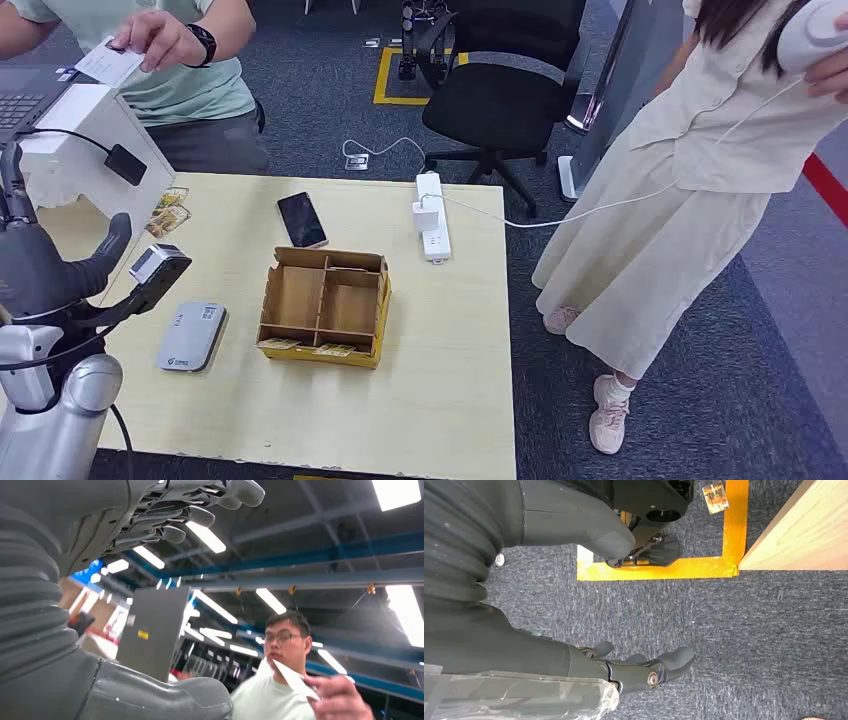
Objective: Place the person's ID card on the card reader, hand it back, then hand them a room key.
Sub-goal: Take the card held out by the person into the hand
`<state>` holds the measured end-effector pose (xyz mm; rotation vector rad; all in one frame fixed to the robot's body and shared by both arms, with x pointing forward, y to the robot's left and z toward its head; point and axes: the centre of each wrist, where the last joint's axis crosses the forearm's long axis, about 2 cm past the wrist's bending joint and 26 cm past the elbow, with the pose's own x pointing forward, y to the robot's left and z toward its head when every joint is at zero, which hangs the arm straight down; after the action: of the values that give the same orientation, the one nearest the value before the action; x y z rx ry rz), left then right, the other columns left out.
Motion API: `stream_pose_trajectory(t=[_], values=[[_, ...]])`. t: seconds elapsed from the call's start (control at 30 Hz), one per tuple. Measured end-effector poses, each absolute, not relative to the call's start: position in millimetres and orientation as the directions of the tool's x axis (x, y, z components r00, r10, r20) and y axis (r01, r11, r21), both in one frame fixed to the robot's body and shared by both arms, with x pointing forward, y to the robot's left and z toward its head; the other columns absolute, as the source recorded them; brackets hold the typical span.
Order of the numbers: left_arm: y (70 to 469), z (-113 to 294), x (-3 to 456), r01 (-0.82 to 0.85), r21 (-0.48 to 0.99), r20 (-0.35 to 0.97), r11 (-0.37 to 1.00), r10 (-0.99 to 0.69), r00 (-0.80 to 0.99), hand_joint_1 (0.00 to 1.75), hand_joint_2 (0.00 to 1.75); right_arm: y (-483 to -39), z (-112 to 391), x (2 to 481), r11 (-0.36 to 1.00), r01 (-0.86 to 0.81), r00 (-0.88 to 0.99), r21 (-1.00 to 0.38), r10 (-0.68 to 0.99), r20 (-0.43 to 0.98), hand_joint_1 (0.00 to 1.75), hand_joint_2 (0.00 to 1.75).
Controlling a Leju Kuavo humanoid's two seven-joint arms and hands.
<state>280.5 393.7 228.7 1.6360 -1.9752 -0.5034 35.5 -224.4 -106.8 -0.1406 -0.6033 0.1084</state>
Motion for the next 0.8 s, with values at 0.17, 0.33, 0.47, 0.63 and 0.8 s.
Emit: stream_pose_trajectory(t=[0.17,0.33,0.47,0.63,0.8], values=[[393.2,224.3,277.2,-0.798,0.595,0.075,0.097,-0.995,-0.064,0.0,1.75,-224.2,-106.9,34.9,0.985,-0.061,0.82,-0.16,0.141,0.555,0.0,1.75],[394.7,218.8,275.3,-0.787,0.616,-0.035,-0.032,-0.999,0.013,0.0,1.75,-224.1,-107.0,34.5,0.985,-0.063,0.819,-0.158,0.141,0.556,0.0,1.75],[397.8,212.8,276.6,-0.763,0.63,-0.133,-0.144,-0.988,0.077,0.0,1.75,-224.0,-107.0,34.8,0.986,-0.064,0.819,-0.156,0.141,0.557,0.0,1.75],[400.9,205.2,281.6,-0.718,0.675,-0.142,-0.169,-0.985,0.098,0.0,1.75,-223.8,-107.0,34.9,0.986,-0.061,0.82,-0.154,0.138,0.556,0.0,1.75],[402.1,202.2,287.7,-0.684,0.715,-0.112,-0.146,-0.989,0.095,0.0,1.75,-223.9,-106.9,35.4,0.986,-0.058,0.82,-0.153,0.135,0.556,0.0,1.75]])
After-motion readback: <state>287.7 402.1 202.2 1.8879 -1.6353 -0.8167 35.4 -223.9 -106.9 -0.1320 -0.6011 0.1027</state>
